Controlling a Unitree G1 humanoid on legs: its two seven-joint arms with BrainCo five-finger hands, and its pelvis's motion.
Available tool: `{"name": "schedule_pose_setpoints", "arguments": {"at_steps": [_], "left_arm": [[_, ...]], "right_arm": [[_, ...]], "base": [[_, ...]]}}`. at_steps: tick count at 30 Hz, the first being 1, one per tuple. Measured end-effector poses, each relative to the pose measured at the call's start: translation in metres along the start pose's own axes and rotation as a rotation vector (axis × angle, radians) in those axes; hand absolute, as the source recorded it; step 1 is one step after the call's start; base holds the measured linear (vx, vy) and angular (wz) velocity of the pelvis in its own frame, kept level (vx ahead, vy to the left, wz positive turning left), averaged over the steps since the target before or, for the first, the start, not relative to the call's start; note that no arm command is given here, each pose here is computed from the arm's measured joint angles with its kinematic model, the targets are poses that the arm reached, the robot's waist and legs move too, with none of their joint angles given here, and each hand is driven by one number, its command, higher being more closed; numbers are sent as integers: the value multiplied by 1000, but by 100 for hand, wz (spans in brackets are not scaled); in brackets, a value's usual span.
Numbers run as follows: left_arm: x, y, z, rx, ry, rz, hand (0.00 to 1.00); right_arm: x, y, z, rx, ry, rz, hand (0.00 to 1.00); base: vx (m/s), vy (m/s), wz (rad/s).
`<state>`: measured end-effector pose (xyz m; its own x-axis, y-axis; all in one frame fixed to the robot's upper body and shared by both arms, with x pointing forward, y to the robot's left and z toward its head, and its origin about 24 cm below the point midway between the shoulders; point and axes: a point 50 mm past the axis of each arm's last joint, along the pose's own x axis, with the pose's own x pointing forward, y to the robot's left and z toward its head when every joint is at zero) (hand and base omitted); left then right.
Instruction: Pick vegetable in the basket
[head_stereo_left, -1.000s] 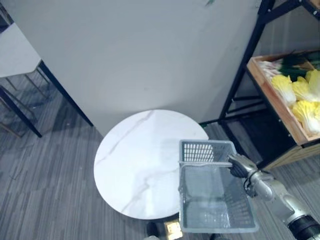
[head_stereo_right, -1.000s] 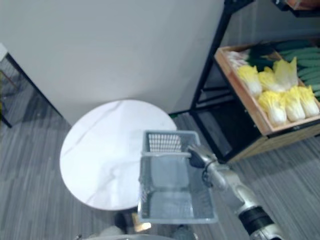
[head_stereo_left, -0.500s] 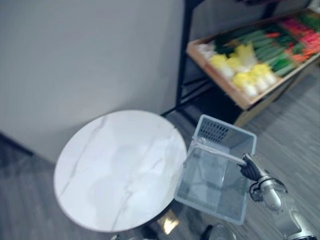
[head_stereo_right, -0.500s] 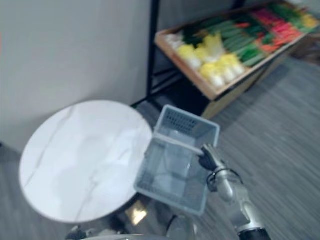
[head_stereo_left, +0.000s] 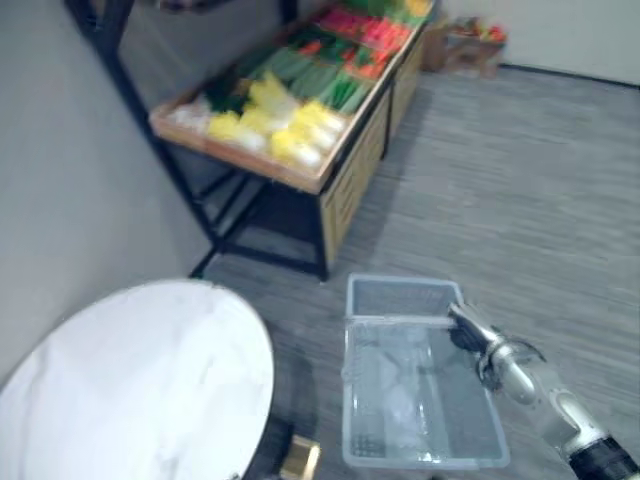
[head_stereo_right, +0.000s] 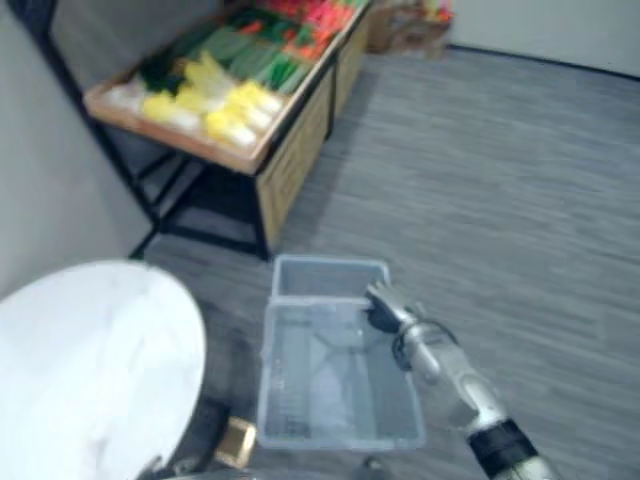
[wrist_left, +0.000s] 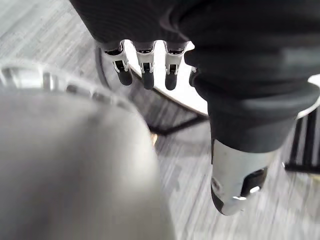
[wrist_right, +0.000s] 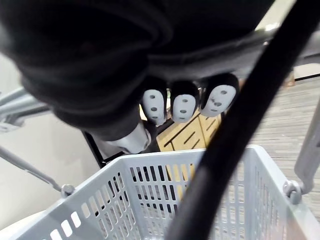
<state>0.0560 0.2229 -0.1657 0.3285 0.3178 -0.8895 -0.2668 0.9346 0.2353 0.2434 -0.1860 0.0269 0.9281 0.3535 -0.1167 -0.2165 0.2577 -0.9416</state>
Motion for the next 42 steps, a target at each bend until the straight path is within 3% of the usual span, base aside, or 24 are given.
{"name": "schedule_pose_setpoints", "arguments": {"at_steps": [8,13,19,31,36,38,42], "left_arm": [[-7,-1,-24,-10,41,4,0],[-3,7,-12,-3,5,10,0],[-3,-14,-4,25,-18,-56,0],[-1,-5,1,229,-47,-75,0],[5,-15,47,248,-177,-88,0],[4,-23,77,244,-277,-97,0],[2,-39,96,237,-338,-131,0]], "right_arm": [[-5,9,-2,41,29,11,100],[-5,12,-3,56,37,16,100],[-23,26,-25,82,151,57,100],[-50,28,-63,138,404,-22,100],[-51,38,-64,170,426,3,100],[-50,33,-68,167,439,-22,100],[-45,11,-80,142,478,-94,100]], "base": [[-52,51,-118],[48,108,-37],[75,51,-6],[-29,72,-10],[184,-65,12],[349,-203,60],[444,-306,21]]}}
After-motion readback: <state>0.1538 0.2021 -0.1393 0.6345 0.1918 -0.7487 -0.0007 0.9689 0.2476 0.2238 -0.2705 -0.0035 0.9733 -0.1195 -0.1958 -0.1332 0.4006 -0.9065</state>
